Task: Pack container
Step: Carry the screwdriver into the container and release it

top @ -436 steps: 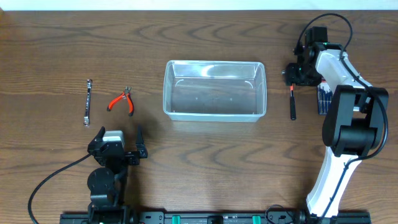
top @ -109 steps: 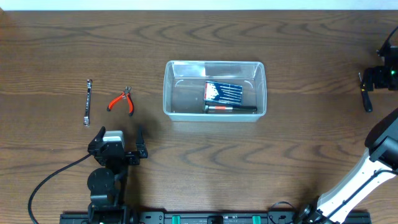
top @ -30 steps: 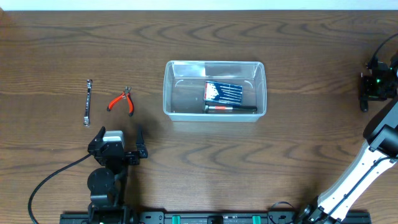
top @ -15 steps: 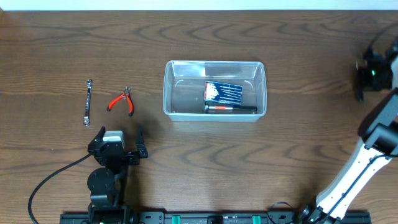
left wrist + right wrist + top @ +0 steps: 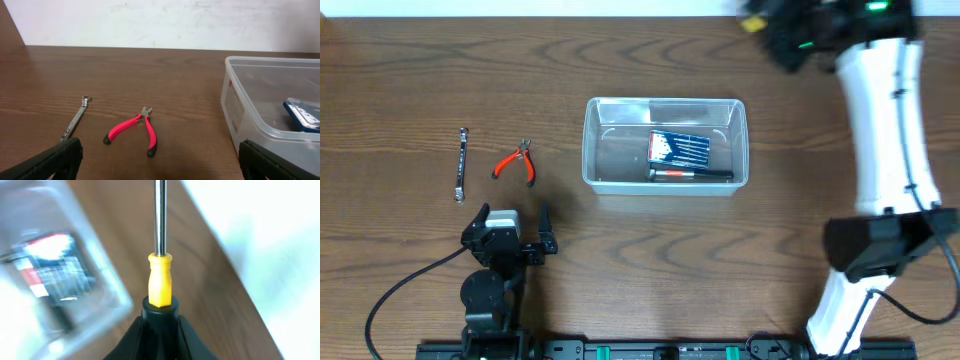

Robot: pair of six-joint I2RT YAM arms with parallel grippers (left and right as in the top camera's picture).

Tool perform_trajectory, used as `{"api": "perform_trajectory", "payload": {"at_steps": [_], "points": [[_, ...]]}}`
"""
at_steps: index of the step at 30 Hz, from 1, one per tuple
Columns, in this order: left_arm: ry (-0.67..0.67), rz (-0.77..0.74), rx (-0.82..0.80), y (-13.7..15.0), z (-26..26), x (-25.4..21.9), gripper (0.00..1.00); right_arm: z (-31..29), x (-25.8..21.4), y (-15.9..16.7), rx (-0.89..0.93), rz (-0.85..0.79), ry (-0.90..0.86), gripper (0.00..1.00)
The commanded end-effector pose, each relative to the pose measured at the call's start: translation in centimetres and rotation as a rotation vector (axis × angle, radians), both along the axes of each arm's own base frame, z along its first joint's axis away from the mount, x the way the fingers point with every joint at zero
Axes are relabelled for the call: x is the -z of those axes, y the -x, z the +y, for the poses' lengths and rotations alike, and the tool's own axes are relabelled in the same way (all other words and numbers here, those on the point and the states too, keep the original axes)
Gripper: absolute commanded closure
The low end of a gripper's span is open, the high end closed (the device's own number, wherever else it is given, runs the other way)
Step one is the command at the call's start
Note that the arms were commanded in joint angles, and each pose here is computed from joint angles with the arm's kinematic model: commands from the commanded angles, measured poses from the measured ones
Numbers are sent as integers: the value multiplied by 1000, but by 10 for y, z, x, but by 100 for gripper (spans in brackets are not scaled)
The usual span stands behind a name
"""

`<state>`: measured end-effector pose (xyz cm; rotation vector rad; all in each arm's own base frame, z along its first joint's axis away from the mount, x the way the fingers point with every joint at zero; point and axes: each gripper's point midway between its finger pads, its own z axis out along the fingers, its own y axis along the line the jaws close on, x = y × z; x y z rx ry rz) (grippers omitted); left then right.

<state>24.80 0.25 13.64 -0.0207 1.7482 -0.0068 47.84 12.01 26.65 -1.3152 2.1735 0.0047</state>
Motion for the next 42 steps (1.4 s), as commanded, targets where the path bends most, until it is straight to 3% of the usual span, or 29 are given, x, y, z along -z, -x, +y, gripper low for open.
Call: {"api": "perform_trajectory", "payload": {"at_steps": [1,10,17,20,30,36,42], "points": [[5,12,-2,0,0,7,2,55,44,21,-305,73,84,99],[5,12,-2,0,0,7,2,112,135,59,-488,323,163,99],[5,12,-2,0,0,6,2,90,195,54,-435,465,233,99],[5,12,-2,0,0,6,2,80,210,46,-409,481,219,94],[5,12,-2,0,0,6,2,57,215,34,-346,503,155,72],[5,12,-2,0,0,6,2,60,214,35,-349,510,116,67],[5,13,-2,0,0,7,2,69,208,38,-346,507,103,71]]}}
